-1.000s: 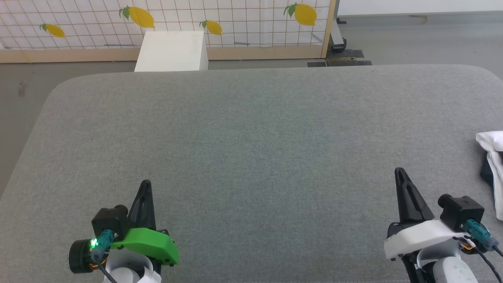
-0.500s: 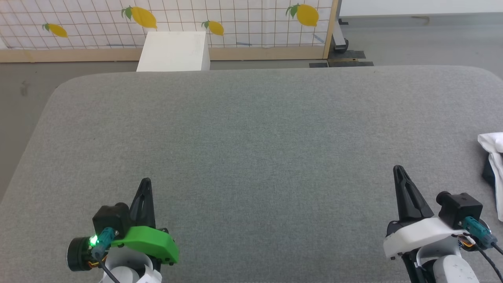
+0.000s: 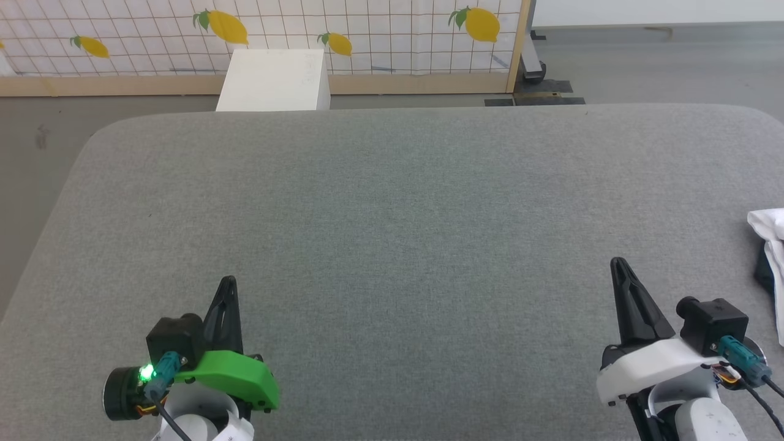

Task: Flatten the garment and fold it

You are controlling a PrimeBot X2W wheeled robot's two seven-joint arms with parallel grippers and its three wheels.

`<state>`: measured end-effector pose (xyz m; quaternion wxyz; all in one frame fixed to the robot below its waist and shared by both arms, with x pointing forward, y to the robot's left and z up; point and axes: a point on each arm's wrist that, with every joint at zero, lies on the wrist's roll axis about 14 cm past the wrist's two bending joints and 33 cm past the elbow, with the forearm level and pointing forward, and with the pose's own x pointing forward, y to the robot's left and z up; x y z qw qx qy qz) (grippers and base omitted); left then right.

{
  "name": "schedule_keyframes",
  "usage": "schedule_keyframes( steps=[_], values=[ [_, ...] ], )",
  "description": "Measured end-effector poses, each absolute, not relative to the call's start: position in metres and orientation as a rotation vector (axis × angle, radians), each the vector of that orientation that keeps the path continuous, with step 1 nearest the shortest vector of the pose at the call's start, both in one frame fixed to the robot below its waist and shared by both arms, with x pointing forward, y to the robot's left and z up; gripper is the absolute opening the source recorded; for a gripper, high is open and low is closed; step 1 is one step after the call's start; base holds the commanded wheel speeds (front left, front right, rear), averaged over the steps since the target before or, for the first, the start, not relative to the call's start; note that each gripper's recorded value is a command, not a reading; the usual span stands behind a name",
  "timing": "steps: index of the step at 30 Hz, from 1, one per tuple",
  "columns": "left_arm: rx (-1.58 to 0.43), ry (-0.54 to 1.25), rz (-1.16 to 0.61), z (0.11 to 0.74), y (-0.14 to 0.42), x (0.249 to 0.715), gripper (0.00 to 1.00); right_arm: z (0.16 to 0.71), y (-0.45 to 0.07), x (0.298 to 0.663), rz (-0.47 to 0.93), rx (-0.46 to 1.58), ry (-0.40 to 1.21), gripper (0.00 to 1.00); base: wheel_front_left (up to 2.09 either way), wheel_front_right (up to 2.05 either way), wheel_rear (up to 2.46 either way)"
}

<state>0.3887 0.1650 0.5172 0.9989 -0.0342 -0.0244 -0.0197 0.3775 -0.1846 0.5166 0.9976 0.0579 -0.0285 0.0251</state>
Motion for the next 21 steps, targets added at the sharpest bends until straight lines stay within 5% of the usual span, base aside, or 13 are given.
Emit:
schedule_keyframes(
  steps=[21],
  values=[
    [-0.039, -0.041, -0.032, 0.5220, 0.1676, 0.3858, 0.00, 0.5199, -0.1770, 0.3774, 0.077, 0.075, -0.039, 0.00, 0.00, 0.00, 0.00]
  ],
)
